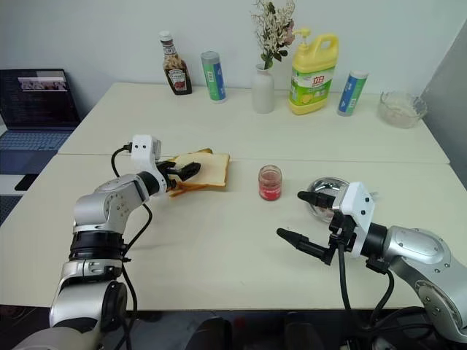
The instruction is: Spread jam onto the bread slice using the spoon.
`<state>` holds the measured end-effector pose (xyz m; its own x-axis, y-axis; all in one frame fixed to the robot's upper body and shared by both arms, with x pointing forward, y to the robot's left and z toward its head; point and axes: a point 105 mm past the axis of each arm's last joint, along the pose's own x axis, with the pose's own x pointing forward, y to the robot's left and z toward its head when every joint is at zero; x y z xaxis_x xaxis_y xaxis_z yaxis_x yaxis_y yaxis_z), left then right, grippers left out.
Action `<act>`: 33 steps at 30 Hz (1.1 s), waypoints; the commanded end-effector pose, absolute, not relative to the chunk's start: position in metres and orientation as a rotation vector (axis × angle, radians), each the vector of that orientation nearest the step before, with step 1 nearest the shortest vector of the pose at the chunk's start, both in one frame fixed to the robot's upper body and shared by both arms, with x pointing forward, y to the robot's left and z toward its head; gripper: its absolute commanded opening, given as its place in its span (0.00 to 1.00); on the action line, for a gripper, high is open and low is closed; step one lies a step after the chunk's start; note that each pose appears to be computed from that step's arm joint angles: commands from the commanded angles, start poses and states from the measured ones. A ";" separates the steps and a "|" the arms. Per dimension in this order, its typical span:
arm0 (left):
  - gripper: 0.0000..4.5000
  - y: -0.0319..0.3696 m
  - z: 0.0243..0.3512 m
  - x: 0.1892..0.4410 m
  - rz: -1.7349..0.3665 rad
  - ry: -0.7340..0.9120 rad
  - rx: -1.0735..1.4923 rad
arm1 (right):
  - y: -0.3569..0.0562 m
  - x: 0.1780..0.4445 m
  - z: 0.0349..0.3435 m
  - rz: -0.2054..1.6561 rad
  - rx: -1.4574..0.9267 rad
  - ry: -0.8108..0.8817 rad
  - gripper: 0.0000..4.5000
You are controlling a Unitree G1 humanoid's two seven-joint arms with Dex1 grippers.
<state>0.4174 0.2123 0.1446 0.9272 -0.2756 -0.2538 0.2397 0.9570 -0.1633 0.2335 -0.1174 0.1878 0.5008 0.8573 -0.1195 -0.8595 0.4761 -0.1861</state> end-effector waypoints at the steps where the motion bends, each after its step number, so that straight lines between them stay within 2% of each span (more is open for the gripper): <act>1: 1.00 0.222 0.153 0.421 -0.206 0.247 -0.157 | -0.116 0.229 0.201 1.056 -0.239 -0.052 0.99; 15: 1.00 0.211 0.149 0.425 -0.239 0.339 -0.198 | -0.114 0.227 0.205 1.074 -0.226 -0.064 0.99; 28: 0.08 0.210 0.154 0.422 -0.256 0.405 -0.217 | -0.111 0.229 0.207 1.074 -0.212 -0.079 1.00; 30: 0.01 0.211 0.155 0.419 -0.270 0.408 -0.222 | -0.112 0.229 0.206 1.073 -0.214 -0.074 1.00; 33: 0.01 0.216 0.161 0.408 -0.314 0.408 -0.261 | -0.115 0.230 0.206 1.068 -0.223 -0.064 1.00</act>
<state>0.4130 0.2127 0.1450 0.8631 -0.3179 -0.3924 0.2125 0.9335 -0.2889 0.2330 -0.1155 0.1982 0.4945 0.8660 -0.0746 -0.8595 0.4745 -0.1901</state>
